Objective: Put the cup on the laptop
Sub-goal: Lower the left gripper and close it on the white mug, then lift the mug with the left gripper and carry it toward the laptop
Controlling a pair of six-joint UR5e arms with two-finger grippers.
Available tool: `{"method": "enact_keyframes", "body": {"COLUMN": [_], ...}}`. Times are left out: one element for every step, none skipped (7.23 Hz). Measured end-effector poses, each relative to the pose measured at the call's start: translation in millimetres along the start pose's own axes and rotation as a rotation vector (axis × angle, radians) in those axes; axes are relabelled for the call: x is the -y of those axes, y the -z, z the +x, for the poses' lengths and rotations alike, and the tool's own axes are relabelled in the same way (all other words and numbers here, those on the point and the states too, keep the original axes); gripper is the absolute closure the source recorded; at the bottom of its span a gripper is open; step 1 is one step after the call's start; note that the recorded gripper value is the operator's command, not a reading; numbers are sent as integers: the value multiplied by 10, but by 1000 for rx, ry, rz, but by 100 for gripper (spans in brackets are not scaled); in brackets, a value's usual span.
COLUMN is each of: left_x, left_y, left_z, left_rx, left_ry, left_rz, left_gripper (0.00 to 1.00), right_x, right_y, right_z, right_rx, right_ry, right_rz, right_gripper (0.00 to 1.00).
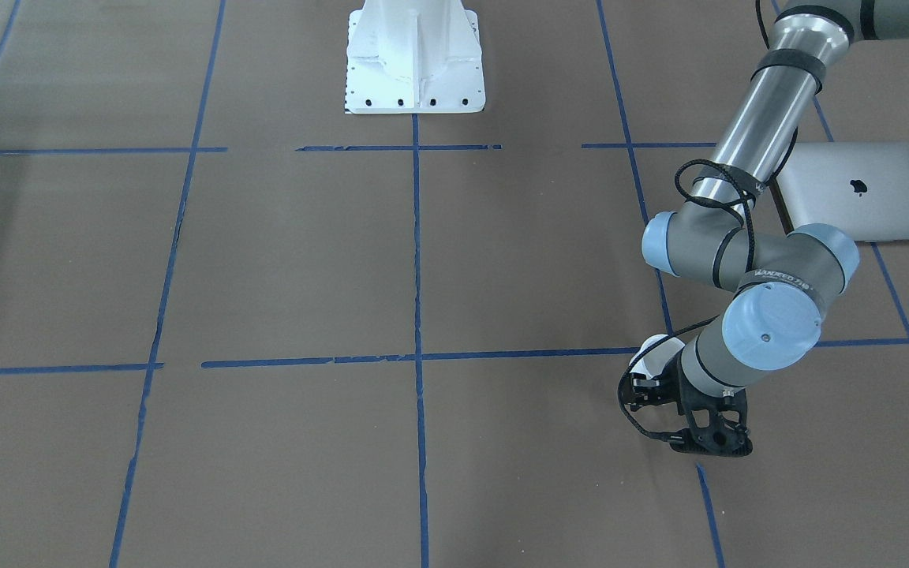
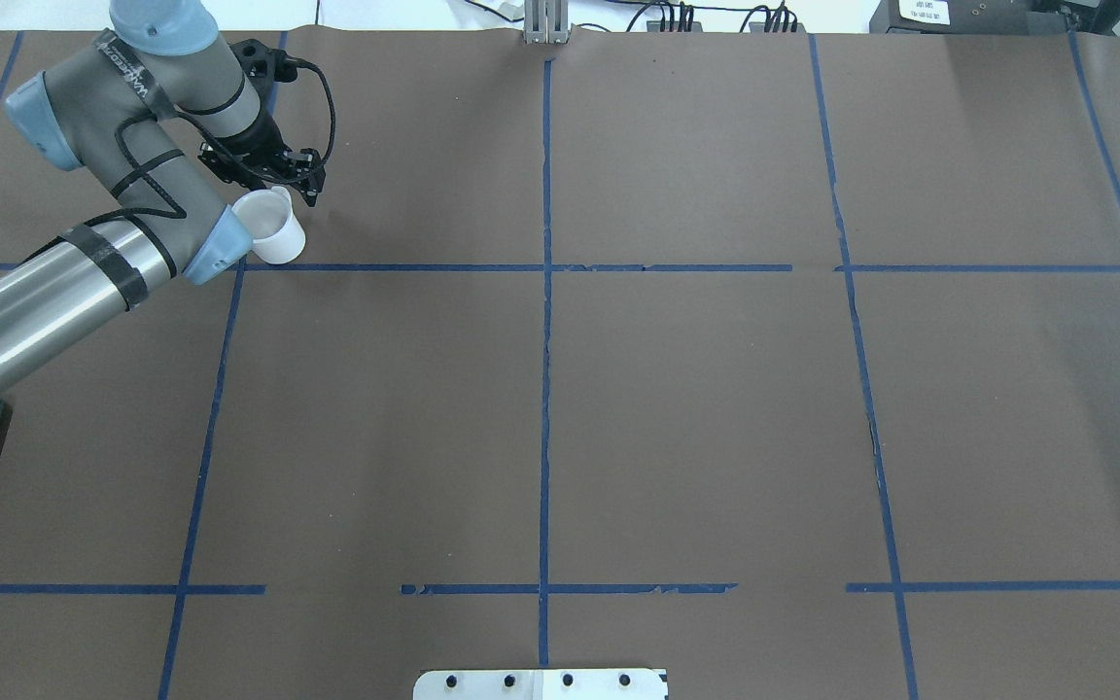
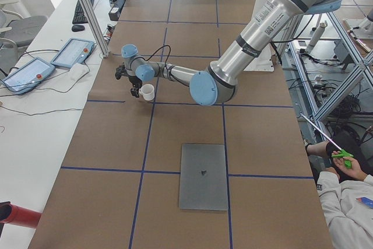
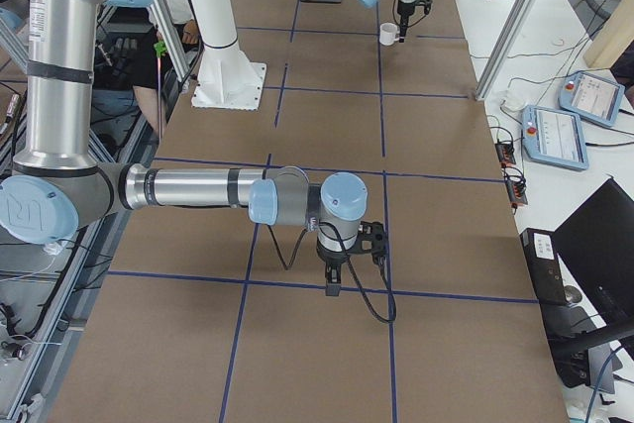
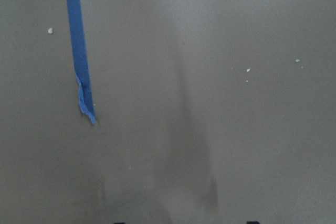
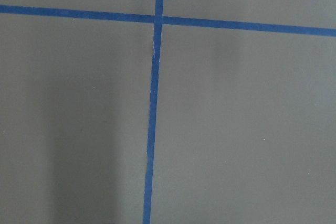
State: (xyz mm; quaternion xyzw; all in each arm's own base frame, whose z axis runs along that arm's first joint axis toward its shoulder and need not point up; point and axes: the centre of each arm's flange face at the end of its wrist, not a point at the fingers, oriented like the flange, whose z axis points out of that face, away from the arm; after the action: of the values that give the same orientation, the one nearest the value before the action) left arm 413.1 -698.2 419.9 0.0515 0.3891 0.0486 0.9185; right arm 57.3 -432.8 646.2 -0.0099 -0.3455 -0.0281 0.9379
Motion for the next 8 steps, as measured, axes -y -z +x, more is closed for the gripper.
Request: {"method": "enact_keyframes", "body": {"left_x": [-15, -23, -18, 30, 89, -8, -301, -690], "left_y": [-23, -34, -24, 74, 315, 578, 789, 905], "left_z": [-13, -26, -33, -75, -184, -362, -644, -996], "left_rx": [3, 6, 7, 4, 0, -4, -9, -5], "left_ry": [3, 7, 9, 13, 21, 25, 17, 5], "left_rz": [-4, -8, -9, 2, 27, 54, 80, 91], "left_gripper": [100, 100, 100, 100, 100, 100, 100, 100], "right_x": [0, -1, -1, 0, -1, -1, 0, 0], "right_y": [0, -1, -1, 0, -1, -1, 0, -1], "right_z": [0, 1, 0, 0, 0, 1, 1, 1], "right_rx": [0, 0, 0, 0, 0, 0, -1, 0], "right_ry": [0, 0, 0, 0, 0, 0, 0, 0], "right_rz": [0, -1, 0, 0, 0, 0, 0, 0], "right_gripper": [0, 0, 0, 0, 0, 0, 0, 0]}}
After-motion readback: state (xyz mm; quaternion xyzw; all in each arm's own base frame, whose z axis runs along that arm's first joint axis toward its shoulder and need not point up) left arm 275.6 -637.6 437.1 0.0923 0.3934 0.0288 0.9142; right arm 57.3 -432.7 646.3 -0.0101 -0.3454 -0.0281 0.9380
